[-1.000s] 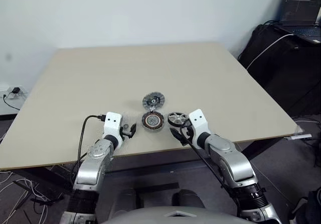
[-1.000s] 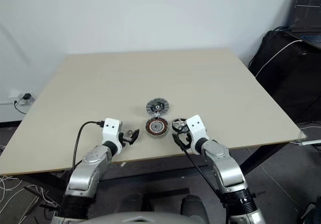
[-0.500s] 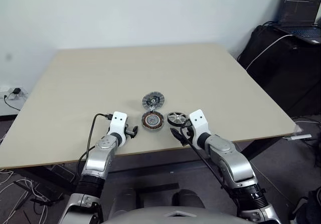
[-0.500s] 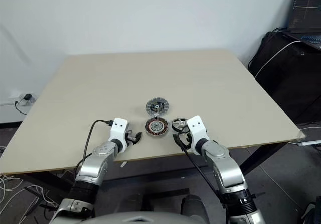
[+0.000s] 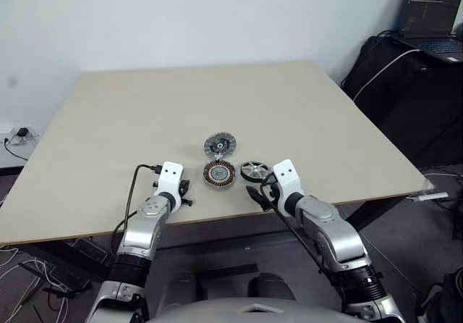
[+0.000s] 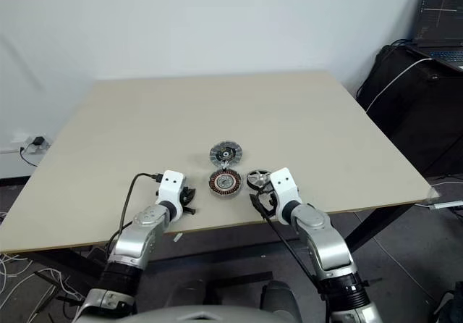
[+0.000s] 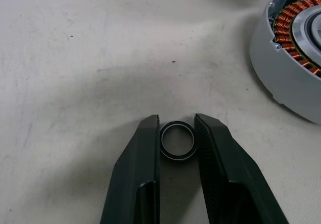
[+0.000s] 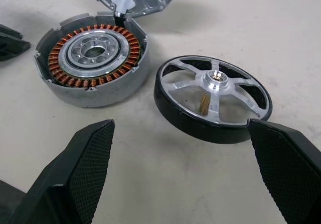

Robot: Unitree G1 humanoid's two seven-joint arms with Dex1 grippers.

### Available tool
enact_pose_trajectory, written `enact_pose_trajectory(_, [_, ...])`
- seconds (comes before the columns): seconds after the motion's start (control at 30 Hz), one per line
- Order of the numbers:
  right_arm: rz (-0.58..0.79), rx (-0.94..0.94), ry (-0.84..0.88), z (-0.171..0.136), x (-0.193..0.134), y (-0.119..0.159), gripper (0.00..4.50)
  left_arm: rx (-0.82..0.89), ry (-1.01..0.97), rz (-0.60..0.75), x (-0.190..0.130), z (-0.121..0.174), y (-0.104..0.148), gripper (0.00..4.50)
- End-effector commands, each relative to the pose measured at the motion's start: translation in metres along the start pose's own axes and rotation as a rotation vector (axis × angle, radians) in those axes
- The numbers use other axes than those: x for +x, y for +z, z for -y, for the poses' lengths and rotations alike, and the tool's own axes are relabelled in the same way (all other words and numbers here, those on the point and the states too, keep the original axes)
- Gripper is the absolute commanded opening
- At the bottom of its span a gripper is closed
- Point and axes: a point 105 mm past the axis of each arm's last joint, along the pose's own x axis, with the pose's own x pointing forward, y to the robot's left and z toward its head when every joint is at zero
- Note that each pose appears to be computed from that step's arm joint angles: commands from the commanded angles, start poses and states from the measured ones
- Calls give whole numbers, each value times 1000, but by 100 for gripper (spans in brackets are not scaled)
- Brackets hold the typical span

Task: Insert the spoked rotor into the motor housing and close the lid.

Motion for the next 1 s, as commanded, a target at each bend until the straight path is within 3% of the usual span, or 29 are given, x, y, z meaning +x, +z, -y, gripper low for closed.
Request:
enact_pose_trajectory(0.03, [56,-16,-16,4,-1,14,450,18,-1,19,-8,0,5,67])
enact_pose_trajectory(0.3, [58,-23,-12,4,0,15,450,0,-178,241,-19,35,71,67])
enact_pose_trajectory(0.43, [61,-27,-6,2,1,17,450,23,-281,292,-16,57,93,67])
enact_pose_trajectory(0.67, [69,-17,-16,3,1,17,450,121,-362,246,4,82,94,67])
enact_pose_trajectory(1.0, [78,-1,-40,4,-3,15,450,160,-342,182,25,88,82,67])
